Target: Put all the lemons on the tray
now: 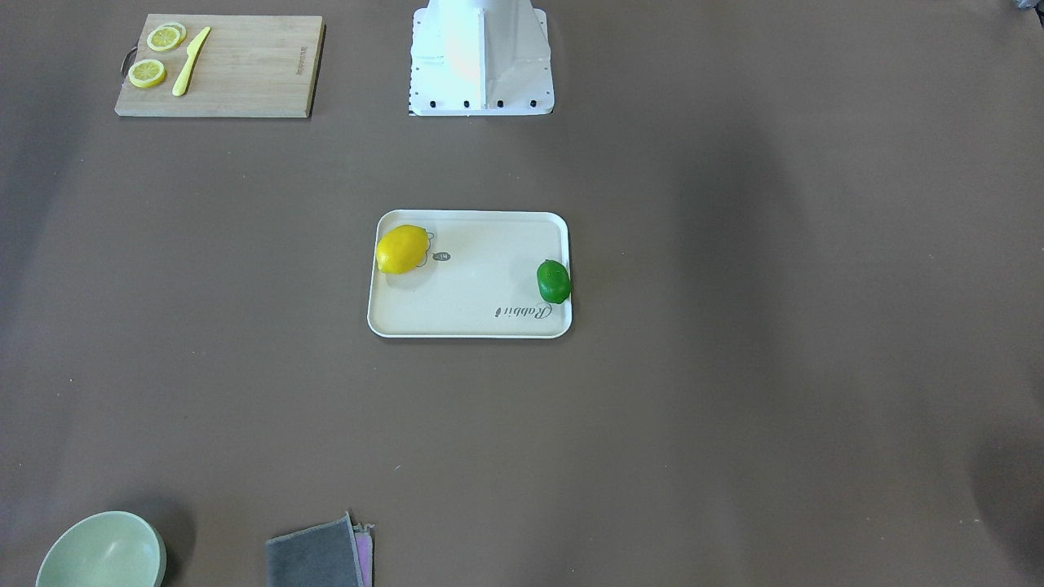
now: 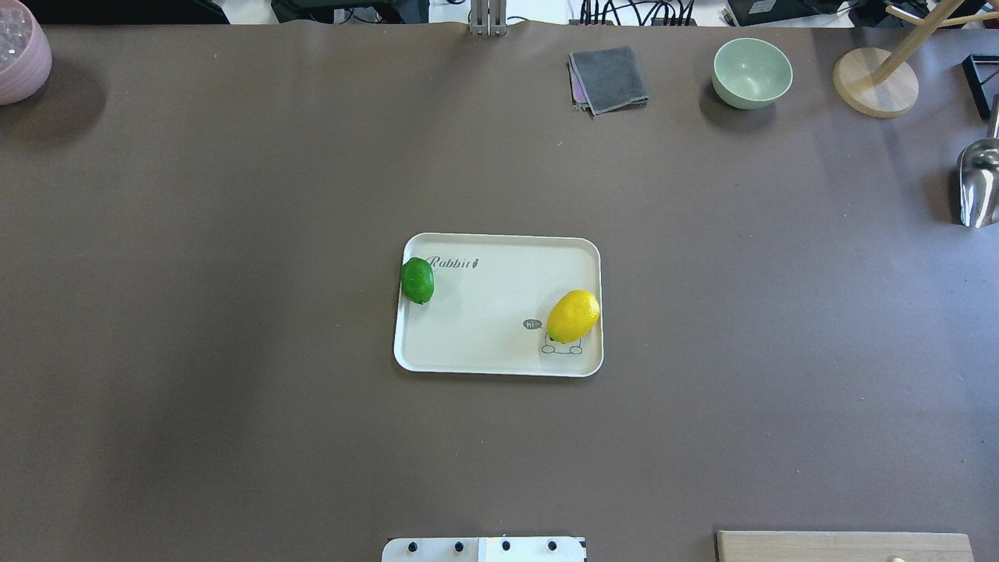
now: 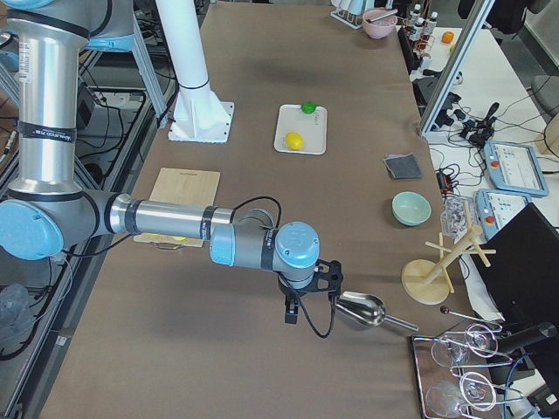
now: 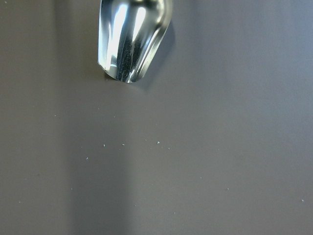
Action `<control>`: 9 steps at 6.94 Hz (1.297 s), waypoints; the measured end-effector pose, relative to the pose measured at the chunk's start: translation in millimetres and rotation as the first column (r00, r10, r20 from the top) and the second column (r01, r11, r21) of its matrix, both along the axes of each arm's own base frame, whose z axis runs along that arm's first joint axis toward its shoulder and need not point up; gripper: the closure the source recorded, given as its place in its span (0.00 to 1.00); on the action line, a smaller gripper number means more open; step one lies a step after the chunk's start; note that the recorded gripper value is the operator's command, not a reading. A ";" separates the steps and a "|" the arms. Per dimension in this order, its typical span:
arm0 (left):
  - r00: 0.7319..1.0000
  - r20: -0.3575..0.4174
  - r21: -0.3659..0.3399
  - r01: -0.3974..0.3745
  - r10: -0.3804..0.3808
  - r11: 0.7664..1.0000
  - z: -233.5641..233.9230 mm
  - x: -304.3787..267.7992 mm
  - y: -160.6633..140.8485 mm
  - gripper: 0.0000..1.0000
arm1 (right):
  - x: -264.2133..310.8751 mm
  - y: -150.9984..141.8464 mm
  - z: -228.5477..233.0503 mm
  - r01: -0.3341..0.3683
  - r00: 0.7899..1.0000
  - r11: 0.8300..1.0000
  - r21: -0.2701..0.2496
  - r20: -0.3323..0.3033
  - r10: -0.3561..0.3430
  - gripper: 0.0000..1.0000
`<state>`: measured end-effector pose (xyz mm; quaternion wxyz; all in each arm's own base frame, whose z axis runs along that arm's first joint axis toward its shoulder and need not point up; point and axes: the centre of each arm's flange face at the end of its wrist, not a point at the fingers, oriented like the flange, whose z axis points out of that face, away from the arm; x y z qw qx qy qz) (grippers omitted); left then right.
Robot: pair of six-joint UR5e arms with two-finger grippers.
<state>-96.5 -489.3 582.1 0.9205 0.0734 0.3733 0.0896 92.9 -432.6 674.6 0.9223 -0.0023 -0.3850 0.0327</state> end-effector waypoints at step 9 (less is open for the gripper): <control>1.000 -0.001 0.007 -0.003 0.003 1.000 -2.6 1.3 -0.6 0.02 | -12.9 -2.8 -1.0 0.024 1.000 1.000 -0.003 0.002 -0.024 0.00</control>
